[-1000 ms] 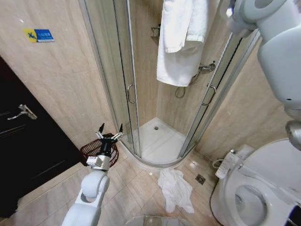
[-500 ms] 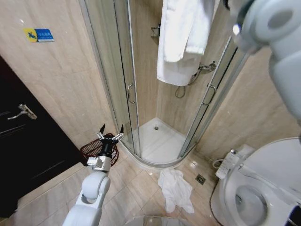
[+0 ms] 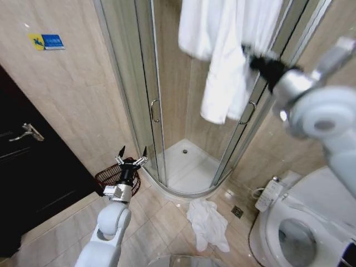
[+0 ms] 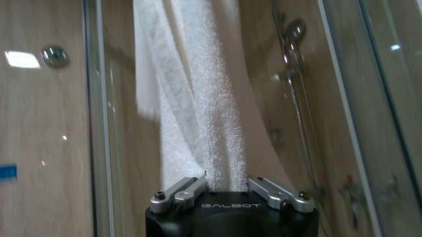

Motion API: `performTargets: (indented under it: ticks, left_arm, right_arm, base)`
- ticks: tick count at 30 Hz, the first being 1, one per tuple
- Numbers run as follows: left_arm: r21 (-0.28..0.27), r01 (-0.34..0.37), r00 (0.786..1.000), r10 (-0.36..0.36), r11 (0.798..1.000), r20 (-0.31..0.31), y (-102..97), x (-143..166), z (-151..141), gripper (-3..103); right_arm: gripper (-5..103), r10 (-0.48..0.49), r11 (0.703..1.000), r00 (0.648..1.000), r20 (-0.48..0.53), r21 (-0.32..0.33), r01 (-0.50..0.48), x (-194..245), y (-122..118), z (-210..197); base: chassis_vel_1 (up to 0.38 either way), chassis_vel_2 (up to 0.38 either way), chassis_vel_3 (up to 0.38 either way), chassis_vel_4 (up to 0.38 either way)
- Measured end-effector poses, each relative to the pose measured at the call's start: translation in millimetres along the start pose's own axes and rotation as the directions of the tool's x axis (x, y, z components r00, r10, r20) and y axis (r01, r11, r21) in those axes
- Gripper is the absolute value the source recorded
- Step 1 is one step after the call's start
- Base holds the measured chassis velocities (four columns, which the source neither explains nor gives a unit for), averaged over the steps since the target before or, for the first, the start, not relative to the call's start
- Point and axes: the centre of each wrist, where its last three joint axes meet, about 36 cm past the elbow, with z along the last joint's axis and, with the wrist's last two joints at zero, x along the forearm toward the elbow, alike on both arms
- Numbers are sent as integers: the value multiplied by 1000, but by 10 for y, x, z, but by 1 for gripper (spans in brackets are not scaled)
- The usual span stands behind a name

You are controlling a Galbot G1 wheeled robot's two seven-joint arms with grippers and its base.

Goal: Discard the used towel into the hamper.

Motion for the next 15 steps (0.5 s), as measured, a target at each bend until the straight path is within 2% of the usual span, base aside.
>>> performTargets:
  ticks: [8, 15]
  left_arm:
    - [-2, 13, 1000, -13, 1000, 2, -6, 87, 3, 100]
    - [-9, 15, 1000, -15, 1000, 6, 20, 113, -28, 100]
  right_arm:
    - [8, 22, 999, 997, -81, -30, -24, 233, 126, 623]
    - [8, 94, 994, 986, -137, -49, -102, 499, 127, 1236]
  base:
    - [0, 0, 0, 0]
    - [0, 0, 0, 0]
